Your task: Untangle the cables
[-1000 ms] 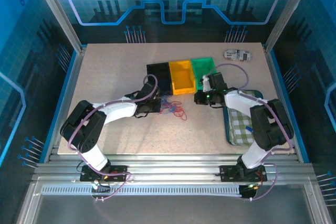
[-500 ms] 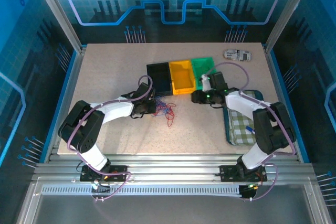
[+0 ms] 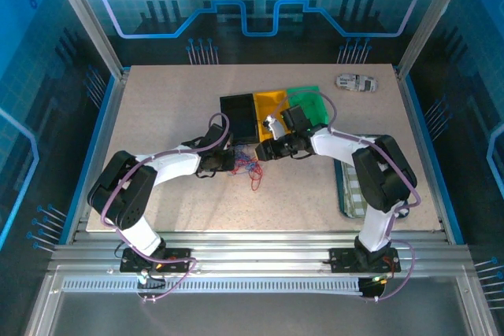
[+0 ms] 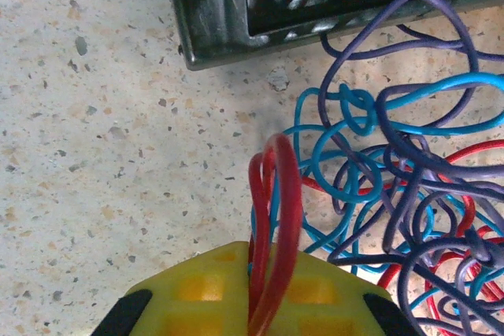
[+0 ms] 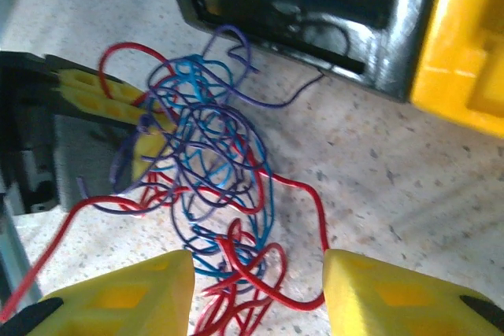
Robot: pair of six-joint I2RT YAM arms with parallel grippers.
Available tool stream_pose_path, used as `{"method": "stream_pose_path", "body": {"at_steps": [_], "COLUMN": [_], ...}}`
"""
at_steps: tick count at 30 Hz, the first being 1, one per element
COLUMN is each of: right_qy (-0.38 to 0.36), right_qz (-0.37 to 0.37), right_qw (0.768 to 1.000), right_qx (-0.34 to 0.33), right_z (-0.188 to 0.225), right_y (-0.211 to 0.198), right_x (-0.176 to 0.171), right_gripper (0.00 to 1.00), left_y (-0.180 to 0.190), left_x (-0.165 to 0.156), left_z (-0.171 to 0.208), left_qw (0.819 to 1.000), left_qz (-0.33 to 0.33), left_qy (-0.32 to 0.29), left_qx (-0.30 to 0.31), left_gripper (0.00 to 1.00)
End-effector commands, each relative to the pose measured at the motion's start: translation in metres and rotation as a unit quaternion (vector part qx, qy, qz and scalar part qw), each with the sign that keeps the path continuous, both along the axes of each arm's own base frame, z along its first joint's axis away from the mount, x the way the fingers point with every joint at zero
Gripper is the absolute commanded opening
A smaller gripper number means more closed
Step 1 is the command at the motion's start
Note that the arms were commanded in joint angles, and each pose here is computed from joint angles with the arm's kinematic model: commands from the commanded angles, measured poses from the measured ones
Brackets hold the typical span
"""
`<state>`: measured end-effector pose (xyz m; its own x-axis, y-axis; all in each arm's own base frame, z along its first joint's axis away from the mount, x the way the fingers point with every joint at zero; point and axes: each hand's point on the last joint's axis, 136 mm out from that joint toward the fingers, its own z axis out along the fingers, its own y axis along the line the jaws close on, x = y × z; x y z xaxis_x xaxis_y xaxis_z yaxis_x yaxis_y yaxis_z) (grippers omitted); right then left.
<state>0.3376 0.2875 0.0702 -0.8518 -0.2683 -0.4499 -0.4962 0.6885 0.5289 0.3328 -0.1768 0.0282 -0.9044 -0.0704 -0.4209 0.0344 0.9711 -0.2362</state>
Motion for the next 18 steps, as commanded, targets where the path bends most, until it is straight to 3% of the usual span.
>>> {"method": "stream_pose_path", "body": {"at_steps": [1,8,18], "right_qy": [0.02,0.051,0.116], "right_qz": [-0.003,-0.007,0.01], "right_qw": [0.999,0.998,0.993], "right_qx": [-0.03,-0.038,0.037], "right_z": [-0.015,-0.029,-0.022], "right_y": [-0.008,-0.01,-0.006], "right_x": [-0.001,-0.001,-0.011], "right_gripper": [0.46,0.43,0.43], "left_y": [-0.004,-0.004,-0.002], "left_x": [-0.002,-0.002,-0.001], "left_z": [0.008,0.008,0.006], "left_qw": [1.0,1.0,1.0], "left_qz": [-0.009,-0.009,-0.005], "left_qy": [-0.004,-0.007,-0.017], "left_qx": [-0.004,-0.002,0.016], "left_gripper": [0.0,0.0,0.0]}}
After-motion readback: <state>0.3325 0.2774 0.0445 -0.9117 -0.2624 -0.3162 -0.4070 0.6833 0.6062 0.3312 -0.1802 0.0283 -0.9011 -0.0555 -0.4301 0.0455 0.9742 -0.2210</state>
